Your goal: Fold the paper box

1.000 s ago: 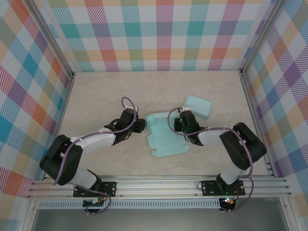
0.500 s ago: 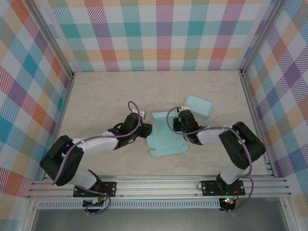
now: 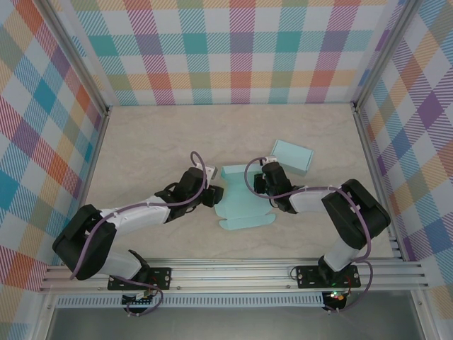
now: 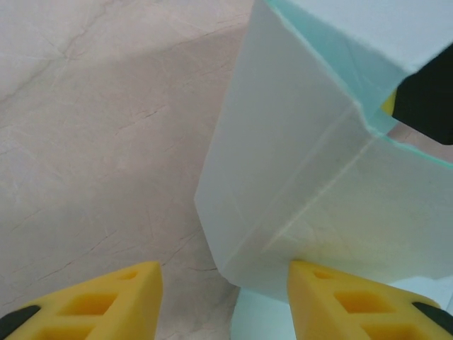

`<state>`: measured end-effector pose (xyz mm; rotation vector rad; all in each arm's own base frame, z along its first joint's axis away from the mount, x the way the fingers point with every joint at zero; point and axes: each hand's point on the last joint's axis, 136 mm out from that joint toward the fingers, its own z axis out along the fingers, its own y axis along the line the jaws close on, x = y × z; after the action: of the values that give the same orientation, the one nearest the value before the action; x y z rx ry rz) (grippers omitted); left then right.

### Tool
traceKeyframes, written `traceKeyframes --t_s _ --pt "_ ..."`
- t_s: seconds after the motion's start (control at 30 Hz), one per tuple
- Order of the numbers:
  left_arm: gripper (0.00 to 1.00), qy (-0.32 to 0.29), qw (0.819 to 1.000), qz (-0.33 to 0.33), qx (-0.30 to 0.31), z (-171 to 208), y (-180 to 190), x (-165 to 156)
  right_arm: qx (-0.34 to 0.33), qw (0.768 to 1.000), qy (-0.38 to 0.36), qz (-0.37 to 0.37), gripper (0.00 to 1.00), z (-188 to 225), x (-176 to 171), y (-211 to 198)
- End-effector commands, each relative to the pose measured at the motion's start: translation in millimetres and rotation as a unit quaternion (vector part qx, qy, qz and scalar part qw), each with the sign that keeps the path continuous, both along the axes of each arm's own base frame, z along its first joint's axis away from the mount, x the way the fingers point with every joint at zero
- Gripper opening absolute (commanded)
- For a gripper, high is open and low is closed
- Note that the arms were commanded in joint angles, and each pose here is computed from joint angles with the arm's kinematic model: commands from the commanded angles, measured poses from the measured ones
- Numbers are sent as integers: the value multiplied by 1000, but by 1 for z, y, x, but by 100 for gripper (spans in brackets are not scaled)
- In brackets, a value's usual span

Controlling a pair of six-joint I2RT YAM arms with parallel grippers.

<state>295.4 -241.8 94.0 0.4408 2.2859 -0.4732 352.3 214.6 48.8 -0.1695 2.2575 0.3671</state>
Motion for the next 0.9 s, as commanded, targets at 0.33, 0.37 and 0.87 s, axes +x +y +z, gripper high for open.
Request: traceKeyframes --t_s 0.33,0.37,0.87 --pt "57 -46 999 -13 23 18 -23 20 -11 999 25 17 0 -10 -12 7" --pt "57 -47 998 -3 28 18 -21 23 -11 999 25 18 0 -10 -12 8" --pt "31 -127 982 97 100 31 -5 39 10 999 26 16 0 -2 -17 19"
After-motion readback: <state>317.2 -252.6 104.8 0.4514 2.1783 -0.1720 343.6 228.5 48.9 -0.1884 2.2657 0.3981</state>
